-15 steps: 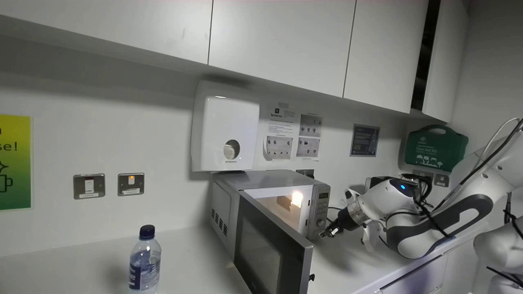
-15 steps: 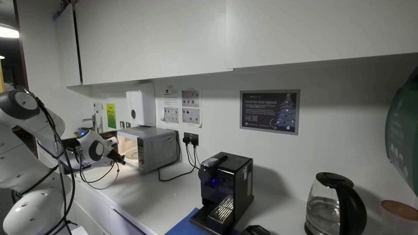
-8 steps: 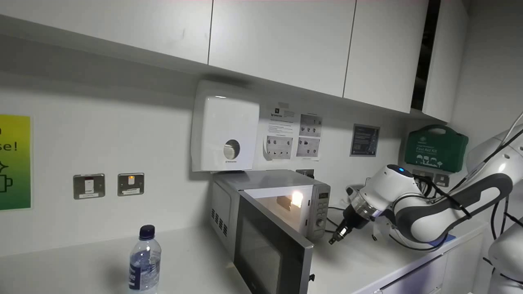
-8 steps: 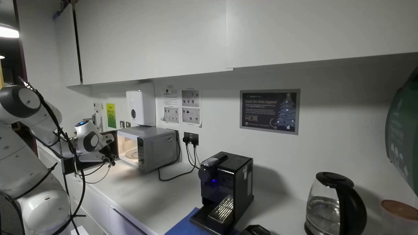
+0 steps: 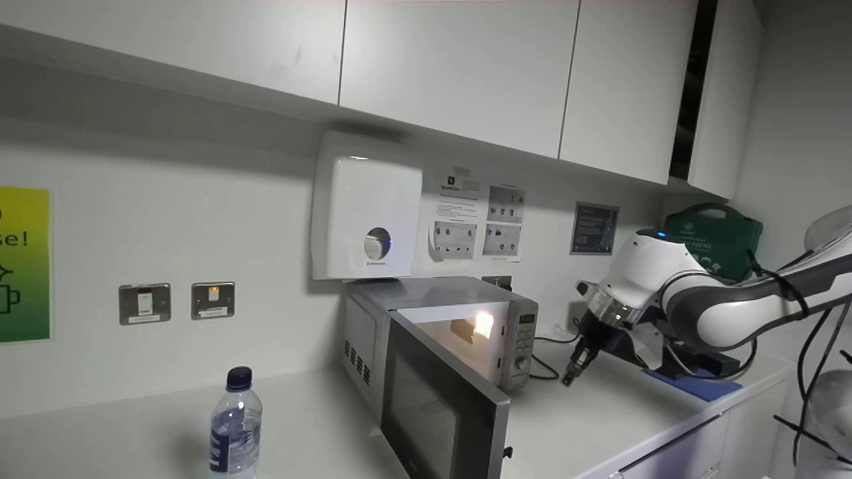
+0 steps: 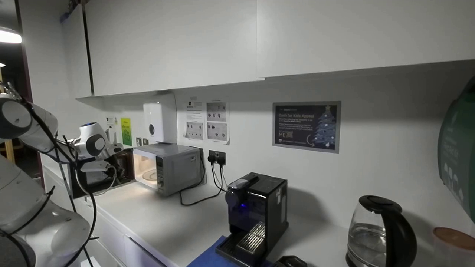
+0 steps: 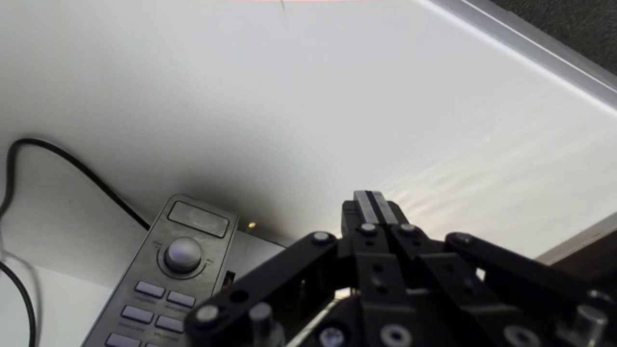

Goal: Press a button on the microwave

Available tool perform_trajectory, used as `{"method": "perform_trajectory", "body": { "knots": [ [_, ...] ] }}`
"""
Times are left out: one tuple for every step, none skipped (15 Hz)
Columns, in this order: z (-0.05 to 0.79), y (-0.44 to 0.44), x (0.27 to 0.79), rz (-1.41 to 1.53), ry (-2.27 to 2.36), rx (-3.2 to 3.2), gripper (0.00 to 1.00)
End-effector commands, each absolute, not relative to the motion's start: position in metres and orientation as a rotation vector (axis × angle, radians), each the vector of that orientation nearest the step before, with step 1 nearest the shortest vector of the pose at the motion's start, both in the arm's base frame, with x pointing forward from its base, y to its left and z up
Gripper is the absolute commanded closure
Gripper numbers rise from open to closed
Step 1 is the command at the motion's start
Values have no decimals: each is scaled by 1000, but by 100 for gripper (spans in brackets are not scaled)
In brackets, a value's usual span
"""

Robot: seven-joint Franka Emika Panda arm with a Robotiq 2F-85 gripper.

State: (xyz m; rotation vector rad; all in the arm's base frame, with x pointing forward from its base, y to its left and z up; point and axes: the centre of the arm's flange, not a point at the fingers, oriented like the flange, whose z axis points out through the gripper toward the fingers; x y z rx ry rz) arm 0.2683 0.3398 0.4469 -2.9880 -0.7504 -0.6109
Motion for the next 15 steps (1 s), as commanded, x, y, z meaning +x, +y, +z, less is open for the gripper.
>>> {"method": "perform_trajectory", "body": {
  "knots": [
    [477,331,251,-580,-754,-2994,100],
    [481,331,248,-575,-757,-2995,100],
    [484,330,245,-573,-765,-2997,100],
    [486,329,243,-578,-770,-3002,100],
    [489,328,240,-577,-775,-3003,100],
    [490,328,238,-579,-781,-3006,100],
    [492,327,236,-581,-785,-3007,100],
    [493,327,235,-585,-789,-3007,100],
    [494,327,233,-588,-795,-3006,100],
    [495,327,232,-589,-801,-3008,100],
    [495,327,232,-591,-803,-3009,100],
    [496,327,232,-593,-803,-3012,100],
    [496,326,232,-599,-804,-3014,100],
    [498,326,231,-611,-806,-3015,100],
    [499,326,231,-622,-807,-3021,100]
  ]
}}
